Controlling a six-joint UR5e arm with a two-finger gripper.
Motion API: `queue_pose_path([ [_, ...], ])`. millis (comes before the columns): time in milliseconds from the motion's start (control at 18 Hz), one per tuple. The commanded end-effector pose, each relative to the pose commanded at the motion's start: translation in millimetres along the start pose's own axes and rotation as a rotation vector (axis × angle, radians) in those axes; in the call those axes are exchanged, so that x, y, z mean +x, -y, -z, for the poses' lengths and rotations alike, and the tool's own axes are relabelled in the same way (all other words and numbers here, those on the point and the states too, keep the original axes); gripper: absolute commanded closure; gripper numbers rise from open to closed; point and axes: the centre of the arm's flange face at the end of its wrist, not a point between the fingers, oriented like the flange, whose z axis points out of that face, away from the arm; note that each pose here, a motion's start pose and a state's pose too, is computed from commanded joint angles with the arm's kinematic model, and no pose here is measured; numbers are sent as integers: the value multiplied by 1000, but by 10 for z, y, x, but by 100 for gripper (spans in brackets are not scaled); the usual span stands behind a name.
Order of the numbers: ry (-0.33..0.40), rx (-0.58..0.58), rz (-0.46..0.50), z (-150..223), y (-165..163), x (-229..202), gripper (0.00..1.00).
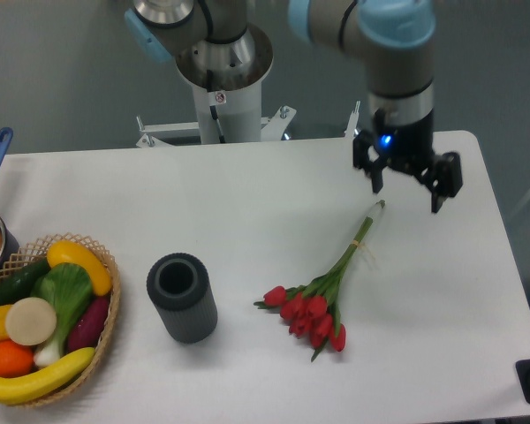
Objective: Place the flowers on the table
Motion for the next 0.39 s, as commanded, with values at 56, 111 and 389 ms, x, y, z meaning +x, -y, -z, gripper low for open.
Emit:
queue_pose_path([
  [56, -17, 28, -11, 42, -184, 12, 0],
  [111, -26, 52, -27, 97, -338, 34, 0],
  [389, -37, 94, -88, 88, -746, 236, 0],
])
